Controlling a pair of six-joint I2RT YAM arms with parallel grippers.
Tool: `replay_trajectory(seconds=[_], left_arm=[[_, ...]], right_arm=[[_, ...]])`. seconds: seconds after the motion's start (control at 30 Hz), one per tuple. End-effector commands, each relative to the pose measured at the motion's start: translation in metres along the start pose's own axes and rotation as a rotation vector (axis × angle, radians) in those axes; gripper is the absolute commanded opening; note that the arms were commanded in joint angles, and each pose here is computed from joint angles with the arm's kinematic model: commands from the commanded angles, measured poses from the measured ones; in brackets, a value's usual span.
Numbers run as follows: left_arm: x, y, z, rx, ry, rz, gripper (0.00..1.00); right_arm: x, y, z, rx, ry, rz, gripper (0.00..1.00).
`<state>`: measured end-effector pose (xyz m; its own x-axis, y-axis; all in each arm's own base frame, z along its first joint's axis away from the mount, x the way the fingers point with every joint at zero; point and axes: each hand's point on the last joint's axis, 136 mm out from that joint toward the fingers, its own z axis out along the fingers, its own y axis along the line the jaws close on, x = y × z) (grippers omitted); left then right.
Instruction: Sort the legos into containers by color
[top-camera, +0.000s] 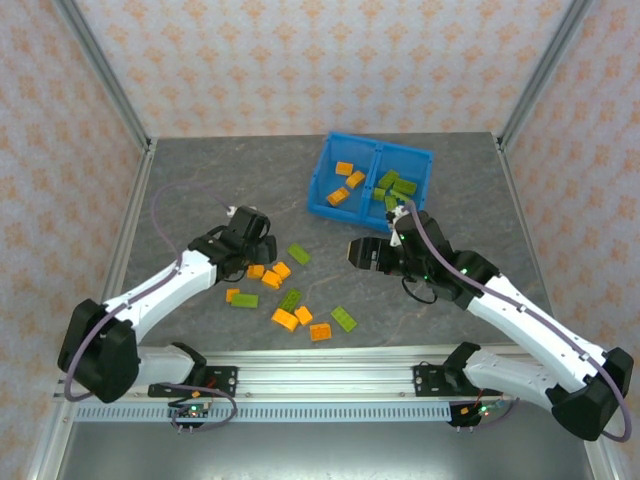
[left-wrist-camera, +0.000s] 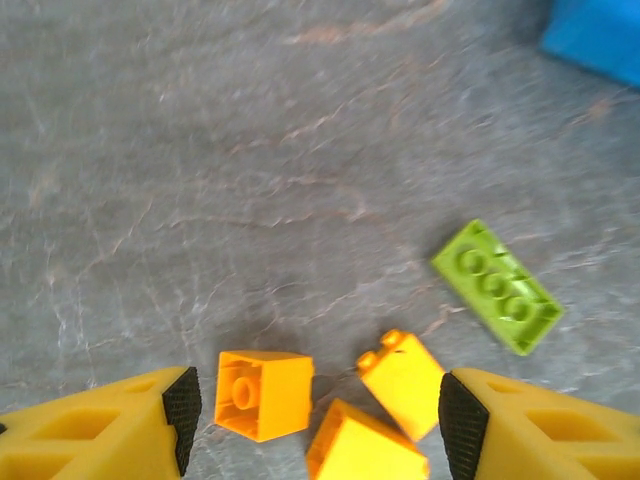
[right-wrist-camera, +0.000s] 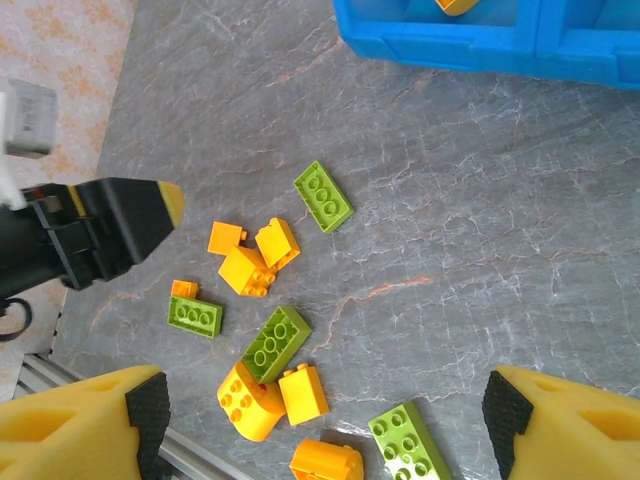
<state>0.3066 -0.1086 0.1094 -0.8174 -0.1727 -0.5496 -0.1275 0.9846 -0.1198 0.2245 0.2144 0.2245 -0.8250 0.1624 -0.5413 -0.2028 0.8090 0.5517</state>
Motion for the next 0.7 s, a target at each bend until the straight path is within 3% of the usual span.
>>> replay_trajectory(seconds=[0.0,0.2,0.53,0.67], left_arm=[[0.008,0.007,0.014,-0.005,0.049,-0.063,0.68],[0.032,0.004,0.05,0.01,0.212,-0.072,0.69],[0.054,0.029,0.062,-0.108,0.273,-0.051,0.7],[0.065,0.038,0.063,-0.142,0.29,-0.056,0.69]], right_arm=[[-0.002,0.008,-0.004,-0.032,-0.012,-0.014,0.84],[-0.001,0.005,-0.008,-0.036,-0.023,0.005,0.83],[-0.001,0.011,-0.009,-0.062,-0.02,0.014,0.83],[0.01,0.023,-0.002,-0.128,0.055,-0.009,0.83]])
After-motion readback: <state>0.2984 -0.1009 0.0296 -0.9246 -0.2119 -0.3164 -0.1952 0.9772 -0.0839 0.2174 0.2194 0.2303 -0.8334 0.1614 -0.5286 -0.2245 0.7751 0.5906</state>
